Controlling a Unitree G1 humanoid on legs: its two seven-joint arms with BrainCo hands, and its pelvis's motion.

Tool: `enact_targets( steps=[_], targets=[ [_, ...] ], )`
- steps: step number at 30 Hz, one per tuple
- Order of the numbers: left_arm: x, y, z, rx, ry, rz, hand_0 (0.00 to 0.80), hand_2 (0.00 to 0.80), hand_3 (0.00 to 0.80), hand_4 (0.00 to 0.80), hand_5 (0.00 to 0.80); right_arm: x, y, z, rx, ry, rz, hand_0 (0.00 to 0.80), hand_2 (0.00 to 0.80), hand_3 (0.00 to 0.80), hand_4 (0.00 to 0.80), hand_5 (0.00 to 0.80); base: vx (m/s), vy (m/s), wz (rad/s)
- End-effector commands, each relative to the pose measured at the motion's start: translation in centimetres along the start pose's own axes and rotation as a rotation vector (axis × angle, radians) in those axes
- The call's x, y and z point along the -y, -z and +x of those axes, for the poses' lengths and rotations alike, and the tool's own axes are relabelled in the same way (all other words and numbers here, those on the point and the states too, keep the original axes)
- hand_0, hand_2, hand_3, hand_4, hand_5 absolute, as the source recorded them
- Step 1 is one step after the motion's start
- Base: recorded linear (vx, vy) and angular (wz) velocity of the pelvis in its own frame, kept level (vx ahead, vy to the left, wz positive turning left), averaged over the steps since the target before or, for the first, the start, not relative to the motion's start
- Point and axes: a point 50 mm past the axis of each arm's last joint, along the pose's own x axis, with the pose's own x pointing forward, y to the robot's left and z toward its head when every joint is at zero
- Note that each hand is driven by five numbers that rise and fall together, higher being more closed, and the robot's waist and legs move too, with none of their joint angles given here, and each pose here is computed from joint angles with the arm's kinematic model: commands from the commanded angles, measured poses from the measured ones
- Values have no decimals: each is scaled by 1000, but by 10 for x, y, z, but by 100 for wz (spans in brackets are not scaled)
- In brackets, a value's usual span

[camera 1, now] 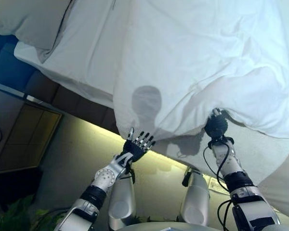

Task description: Make the bed neatly

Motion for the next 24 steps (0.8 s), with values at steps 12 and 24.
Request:
enact_targets(
  steps=[12, 24],
  targets=[
    [16, 52, 0, -290, 150, -349, 0, 0, 0, 0, 0, -78, -5, 9, 65, -228, -8, 800, 800, 800, 800, 800, -3, -17, 1],
    [-5, 74, -11, -418, 1, -384, 0, 0, 0, 0, 0, -74, -13, 8, 118, -218, 61, 800, 800, 800, 800, 800, -22, -72, 1]
  ],
)
